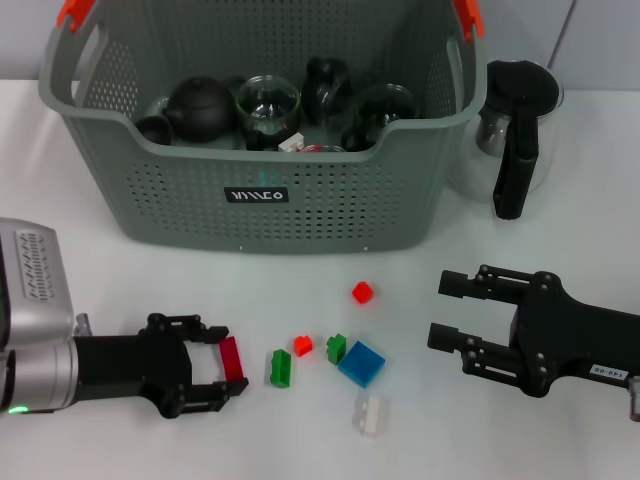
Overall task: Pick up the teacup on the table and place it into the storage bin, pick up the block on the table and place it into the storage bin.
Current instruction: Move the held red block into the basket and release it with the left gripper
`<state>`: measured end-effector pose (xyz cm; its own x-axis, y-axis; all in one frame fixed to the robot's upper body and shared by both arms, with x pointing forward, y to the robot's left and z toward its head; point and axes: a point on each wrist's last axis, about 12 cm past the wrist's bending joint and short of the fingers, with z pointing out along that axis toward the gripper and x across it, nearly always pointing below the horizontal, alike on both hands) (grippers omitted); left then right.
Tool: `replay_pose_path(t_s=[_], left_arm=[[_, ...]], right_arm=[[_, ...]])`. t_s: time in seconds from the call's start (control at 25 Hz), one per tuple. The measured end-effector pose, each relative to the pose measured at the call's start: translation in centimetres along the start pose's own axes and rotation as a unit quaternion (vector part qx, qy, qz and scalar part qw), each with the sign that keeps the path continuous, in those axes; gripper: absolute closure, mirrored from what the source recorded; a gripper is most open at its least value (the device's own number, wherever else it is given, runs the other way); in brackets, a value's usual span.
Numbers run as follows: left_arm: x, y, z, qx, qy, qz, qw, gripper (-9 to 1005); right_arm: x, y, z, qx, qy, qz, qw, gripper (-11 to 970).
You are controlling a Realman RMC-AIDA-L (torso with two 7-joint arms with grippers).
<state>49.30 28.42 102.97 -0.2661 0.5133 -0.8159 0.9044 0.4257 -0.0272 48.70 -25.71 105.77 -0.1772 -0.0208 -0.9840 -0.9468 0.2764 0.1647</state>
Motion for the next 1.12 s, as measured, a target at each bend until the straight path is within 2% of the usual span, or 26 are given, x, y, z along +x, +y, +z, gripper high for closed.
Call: replay_pose_path(t_s=[0.16,0.28,0.44,0.56,0.72,0.84,0.92,1.12], left_arm=[[-0.7,0.1,-1.1,0.001,-0.024,-0.004,1.0,333],[-2.1,0.0,-3.3,0.02,-0.074,-0.006,0.997,333],[-4.9,-0.1,-8.2,0.051,-0.176,0.012,0.983,332],[-7.6,0.7,-11.3,0.057,-0.232,-0.004,0.971,332],[-11.8,2.9,-13.1,0.043,-0.266,-0.044,0.962,332],[-15.1,5.5,-12.9,0.011,-0.269,-0.082,0.959,333],[-16.9,7.3,-11.8,-0.011,-0.254,-0.092,0.963,327],[-19.7,10.5,-6.7,-0.058,-0.183,-0.102,0.976,300]], right_arm=[[0.0,0.0,0.0,0.0,0.0,0.0,1.0,334],[0.0,0.0,0.0,-0.001,-0.001,0.001,1.0,335],[0.0,0.0,0.0,-0.001,-0.001,0.001,1.0,335],[0.0,0.0,0.0,-0.001,-0.001,0.0,1.0,334],[0.0,0.0,0.0,-0.001,-0.001,0.0,1.0,335],[0.0,0.0,0.0,-0.001,-0.001,0.001,1.0,334],[0.0,0.1,0.0,-0.002,-0.001,0.001,1.0,334],[-0.1,0.0,0.1,-0.003,-0.002,0.0,1.0,334]])
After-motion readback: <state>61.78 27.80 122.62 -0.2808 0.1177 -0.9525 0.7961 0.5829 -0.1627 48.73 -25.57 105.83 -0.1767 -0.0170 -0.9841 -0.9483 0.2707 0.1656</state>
